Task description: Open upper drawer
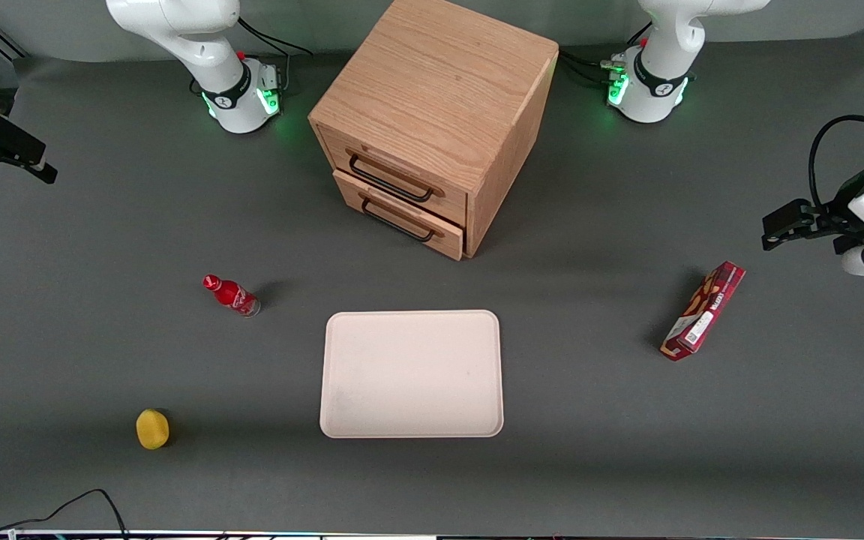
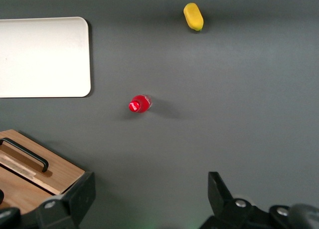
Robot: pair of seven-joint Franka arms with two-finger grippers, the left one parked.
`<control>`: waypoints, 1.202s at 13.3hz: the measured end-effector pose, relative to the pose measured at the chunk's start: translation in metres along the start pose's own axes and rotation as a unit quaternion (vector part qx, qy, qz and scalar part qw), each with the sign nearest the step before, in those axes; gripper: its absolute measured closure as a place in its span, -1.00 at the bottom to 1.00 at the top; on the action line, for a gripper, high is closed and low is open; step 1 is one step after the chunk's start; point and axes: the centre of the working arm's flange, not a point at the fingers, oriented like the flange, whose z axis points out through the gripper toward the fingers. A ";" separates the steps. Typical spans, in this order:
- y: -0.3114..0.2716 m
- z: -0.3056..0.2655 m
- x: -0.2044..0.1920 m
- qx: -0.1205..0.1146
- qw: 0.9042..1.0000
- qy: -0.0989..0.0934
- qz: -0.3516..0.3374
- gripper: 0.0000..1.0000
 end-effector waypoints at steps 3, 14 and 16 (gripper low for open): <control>-0.001 -0.002 0.000 0.000 1.000 0.000 0.000 -1.00; -0.123 0.019 -0.004 0.041 0.993 -0.031 -0.110 -1.00; -0.171 0.043 -0.004 0.064 0.985 -0.059 -0.149 -1.00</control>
